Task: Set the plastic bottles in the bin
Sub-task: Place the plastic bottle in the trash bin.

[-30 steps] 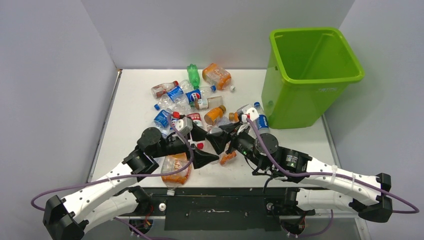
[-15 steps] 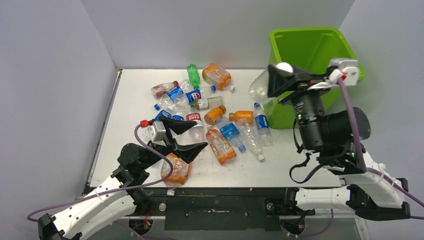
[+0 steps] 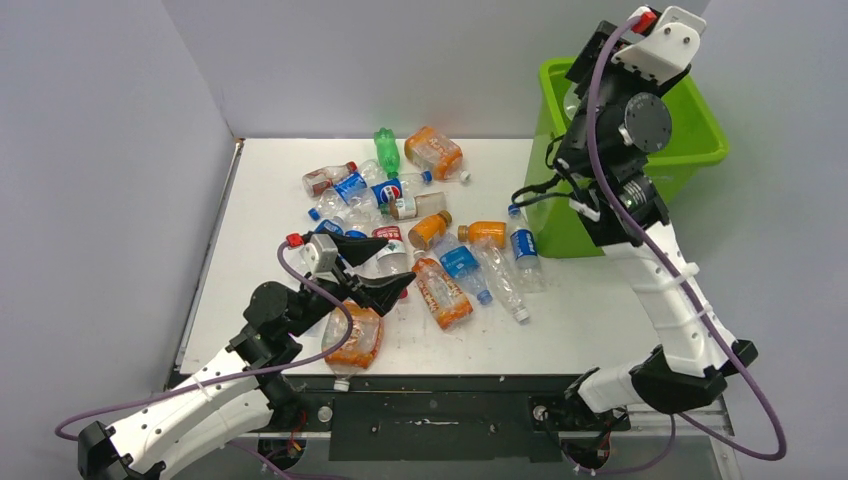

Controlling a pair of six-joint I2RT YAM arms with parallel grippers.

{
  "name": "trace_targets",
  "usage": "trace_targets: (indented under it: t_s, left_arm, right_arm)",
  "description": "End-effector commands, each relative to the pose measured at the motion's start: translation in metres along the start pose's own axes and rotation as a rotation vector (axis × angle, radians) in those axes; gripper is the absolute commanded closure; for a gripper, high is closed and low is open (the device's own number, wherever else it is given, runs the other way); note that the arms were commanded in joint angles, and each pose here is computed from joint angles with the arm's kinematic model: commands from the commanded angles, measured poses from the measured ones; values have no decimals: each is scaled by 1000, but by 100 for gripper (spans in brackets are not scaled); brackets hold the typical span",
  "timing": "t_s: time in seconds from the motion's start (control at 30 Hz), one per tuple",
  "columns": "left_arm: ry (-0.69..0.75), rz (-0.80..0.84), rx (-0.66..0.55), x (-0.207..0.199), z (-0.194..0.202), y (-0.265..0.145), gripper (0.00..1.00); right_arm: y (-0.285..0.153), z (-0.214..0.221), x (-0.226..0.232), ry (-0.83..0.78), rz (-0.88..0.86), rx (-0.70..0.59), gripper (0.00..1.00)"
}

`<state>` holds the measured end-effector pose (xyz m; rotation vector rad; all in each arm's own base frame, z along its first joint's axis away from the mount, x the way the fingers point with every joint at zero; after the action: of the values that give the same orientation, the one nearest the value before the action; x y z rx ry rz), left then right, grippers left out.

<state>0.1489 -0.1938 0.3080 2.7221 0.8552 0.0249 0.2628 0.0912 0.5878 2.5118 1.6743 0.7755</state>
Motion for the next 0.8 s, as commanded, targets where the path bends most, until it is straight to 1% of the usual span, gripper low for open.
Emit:
trace_targets:
  t_s: [0.0,0.13,0.2,0.33,0.4,0.63,0.67,0.7,0.77]
  left_arm:
    - [34,-59,-50,5,-17,2,4]
    - [37,-101,-44,9,-16,1,4]
    - [36,-115,-38,10,-16,1,4]
    - [34,-171,-22,16,-16,1,4]
    - [34,-191,-16,18,-16,0,4]
    - [32,-246,14,24,-13,1,4]
    - [33,-252,21,25,-13,1,4]
    - [33,-257,30,25,-12,2,4]
    - [34,-269,39,26,-12,2,4]
  right_arm:
    - [35,-7,-21,152,66,-68,95]
    - [72,12,-40,161,166,-97,95]
    - [89,30,-50,184,204,-76,95]
    - [121,68,-88,266,273,-1,95]
    - [129,84,-103,293,293,31,95]
    - [137,113,-127,245,339,76,94]
    - [138,116,-128,244,337,84,90]
    - [138,118,-127,244,330,91,76]
    - [140,120,-123,253,302,106,40]
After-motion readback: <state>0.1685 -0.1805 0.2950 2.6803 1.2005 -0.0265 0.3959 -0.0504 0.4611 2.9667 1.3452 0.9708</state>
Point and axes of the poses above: each gripper's point midway between its finger pads, its own y axis out along the fingers, its own x axis along the line the jaws close on, z = x × y, the point moved 7 cm from there along -y, back along the fingers, and after that the axes turned 11 degrees about y, right-handed, at the moved point
